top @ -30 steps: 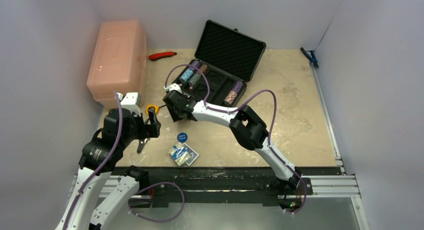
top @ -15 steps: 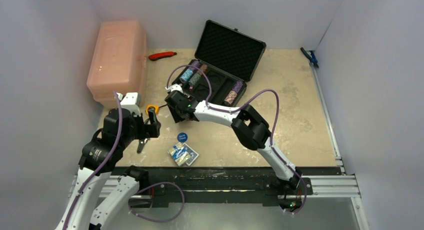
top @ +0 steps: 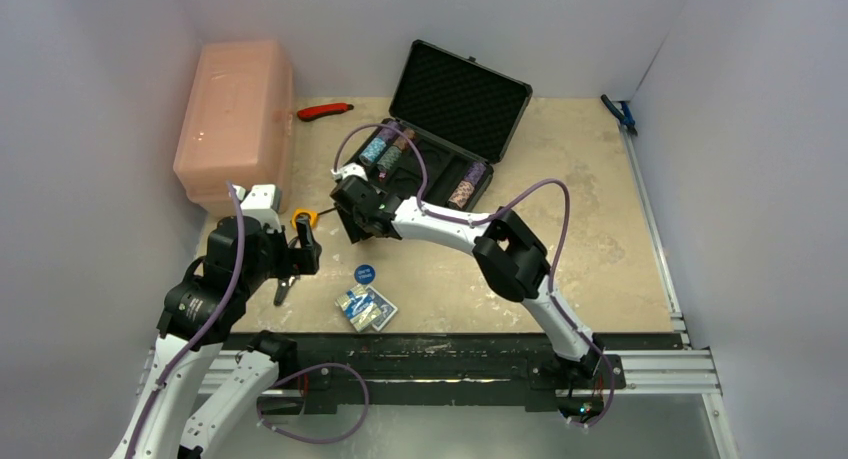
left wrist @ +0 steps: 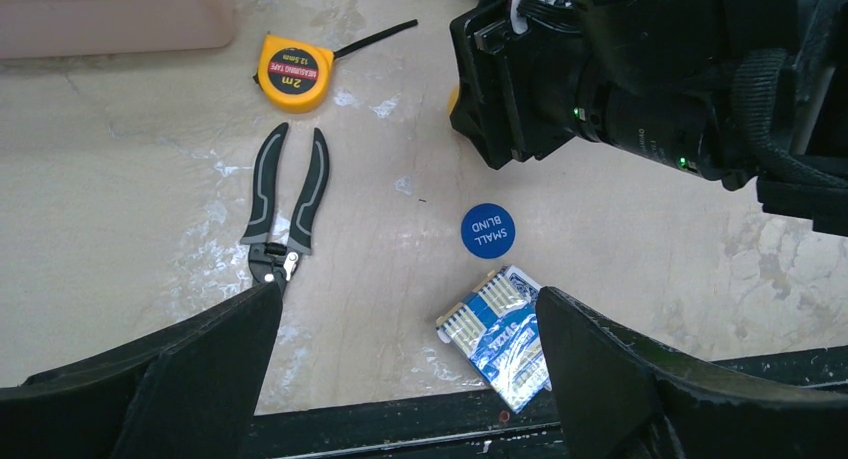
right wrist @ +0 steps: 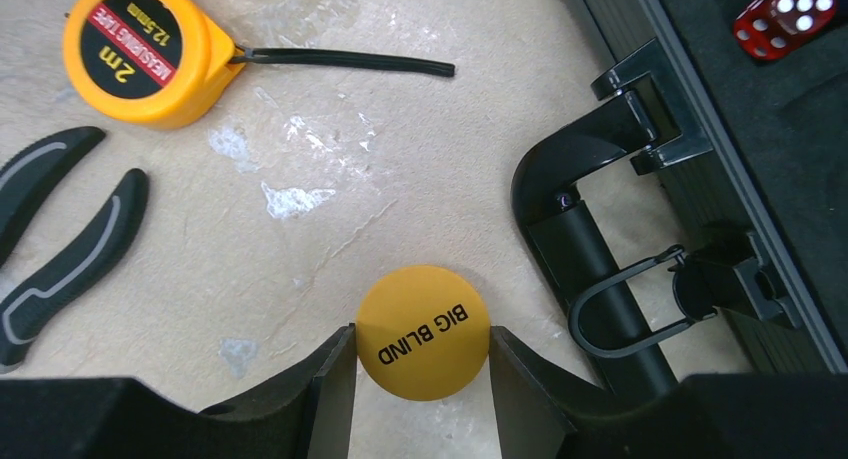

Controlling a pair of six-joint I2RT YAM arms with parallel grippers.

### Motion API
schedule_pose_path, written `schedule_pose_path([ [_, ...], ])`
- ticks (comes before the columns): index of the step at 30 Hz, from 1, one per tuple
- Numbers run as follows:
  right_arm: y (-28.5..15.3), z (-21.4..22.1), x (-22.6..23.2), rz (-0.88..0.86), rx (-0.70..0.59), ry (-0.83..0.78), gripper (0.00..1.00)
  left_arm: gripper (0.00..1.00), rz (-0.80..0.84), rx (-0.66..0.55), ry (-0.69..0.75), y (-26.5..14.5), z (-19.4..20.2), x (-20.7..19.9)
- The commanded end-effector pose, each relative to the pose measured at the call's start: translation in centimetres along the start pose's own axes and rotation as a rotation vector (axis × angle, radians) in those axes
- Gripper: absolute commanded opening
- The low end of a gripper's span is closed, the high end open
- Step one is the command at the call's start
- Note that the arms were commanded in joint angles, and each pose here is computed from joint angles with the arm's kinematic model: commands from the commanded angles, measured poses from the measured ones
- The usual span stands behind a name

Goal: Pack up texas hold em set

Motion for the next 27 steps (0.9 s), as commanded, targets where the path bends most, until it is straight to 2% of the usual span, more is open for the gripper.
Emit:
schedule_pose_path([
  [1, -3.3, -2.6, 0.4, -0.042, -0.067, 0.012, 0.35, 0.99, -0.009, -0.023, 0.007, 0.0, -0.3, 0.2],
  [27, -7.5, -7.1, -0.7, -0.016, -0.2, 0.042, 0.33, 0.99, -0.007, -0.031, 0.005, -0.2, -0.3, 0.2],
])
Point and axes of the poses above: each gripper's point midway between its finger pads, its own y axis out along the fingers, its own x axis along the line the jaws close on, z = x × y, the point moved 6 cm from there along -y, back along the fingers, and after that the axes turned 1 degree about y, right-handed, at the moved point
